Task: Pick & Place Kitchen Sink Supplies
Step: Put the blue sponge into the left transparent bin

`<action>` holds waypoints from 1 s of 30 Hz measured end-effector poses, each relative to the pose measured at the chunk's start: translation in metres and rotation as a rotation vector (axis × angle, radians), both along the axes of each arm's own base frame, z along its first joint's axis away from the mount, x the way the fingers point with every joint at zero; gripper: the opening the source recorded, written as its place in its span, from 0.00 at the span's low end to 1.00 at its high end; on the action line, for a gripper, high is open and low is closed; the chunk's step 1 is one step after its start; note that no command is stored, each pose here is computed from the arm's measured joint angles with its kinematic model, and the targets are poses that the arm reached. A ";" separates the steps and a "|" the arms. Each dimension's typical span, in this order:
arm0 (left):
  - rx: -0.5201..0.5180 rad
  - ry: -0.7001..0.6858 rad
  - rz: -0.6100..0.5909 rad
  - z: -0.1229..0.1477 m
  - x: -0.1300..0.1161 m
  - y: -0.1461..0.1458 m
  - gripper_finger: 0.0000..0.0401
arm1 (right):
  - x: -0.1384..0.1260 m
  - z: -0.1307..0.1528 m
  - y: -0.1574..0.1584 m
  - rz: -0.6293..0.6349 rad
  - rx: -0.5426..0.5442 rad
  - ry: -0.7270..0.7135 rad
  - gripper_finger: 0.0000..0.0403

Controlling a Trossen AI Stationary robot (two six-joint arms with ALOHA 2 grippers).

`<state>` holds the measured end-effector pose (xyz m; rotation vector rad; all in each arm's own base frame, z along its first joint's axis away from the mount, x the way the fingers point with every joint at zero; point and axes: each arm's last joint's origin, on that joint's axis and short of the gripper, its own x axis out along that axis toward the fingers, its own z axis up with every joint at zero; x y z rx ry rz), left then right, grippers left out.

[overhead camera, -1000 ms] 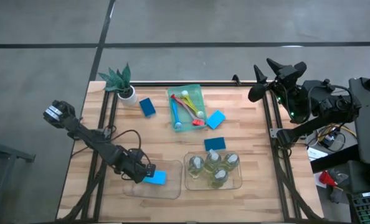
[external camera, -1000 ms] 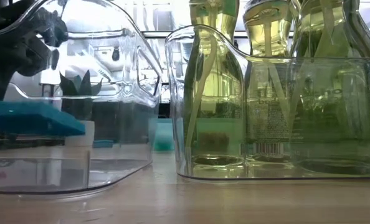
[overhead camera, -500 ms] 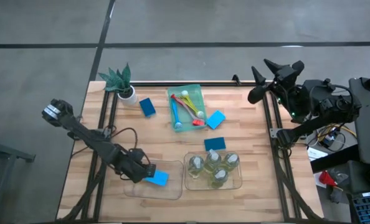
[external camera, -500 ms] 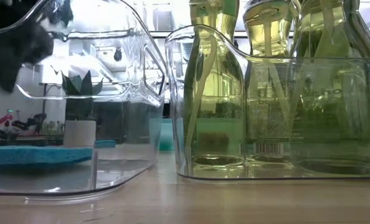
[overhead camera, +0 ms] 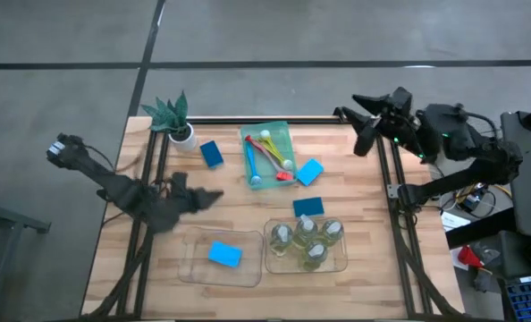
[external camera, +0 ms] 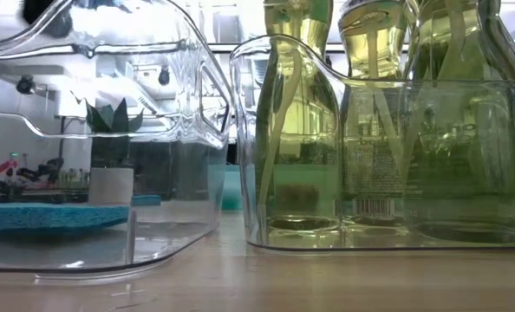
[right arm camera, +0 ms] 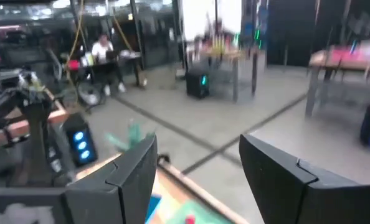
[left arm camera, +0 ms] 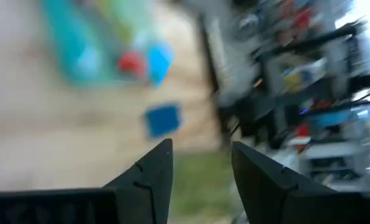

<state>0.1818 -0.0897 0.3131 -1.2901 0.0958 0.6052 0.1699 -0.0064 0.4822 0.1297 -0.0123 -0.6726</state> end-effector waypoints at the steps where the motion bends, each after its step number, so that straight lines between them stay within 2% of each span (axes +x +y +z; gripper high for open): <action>1: 0.042 -0.030 0.014 0.009 -0.002 0.006 0.38 | 0.002 -0.003 -0.004 0.006 0.037 0.004 0.56; 6: 0.181 -0.131 0.037 0.049 -0.016 0.041 0.38 | 0.008 -0.027 -0.032 0.014 0.250 0.115 0.56; 11: 0.361 -0.161 0.003 0.075 -0.033 0.062 0.38 | 0.016 -0.057 -0.069 0.018 0.475 0.303 0.56; 18: 0.538 -0.165 0.000 0.091 -0.052 0.072 0.38 | 0.037 -0.101 -0.112 0.245 0.808 0.526 0.56; 22: 0.550 -0.175 -0.015 0.093 -0.056 0.073 0.38 | 0.050 -0.129 -0.137 0.267 0.911 0.645 0.56; 30: 0.515 -0.206 -0.069 0.093 -0.056 0.072 0.38 | 0.072 -0.187 -0.180 0.279 0.984 0.863 0.56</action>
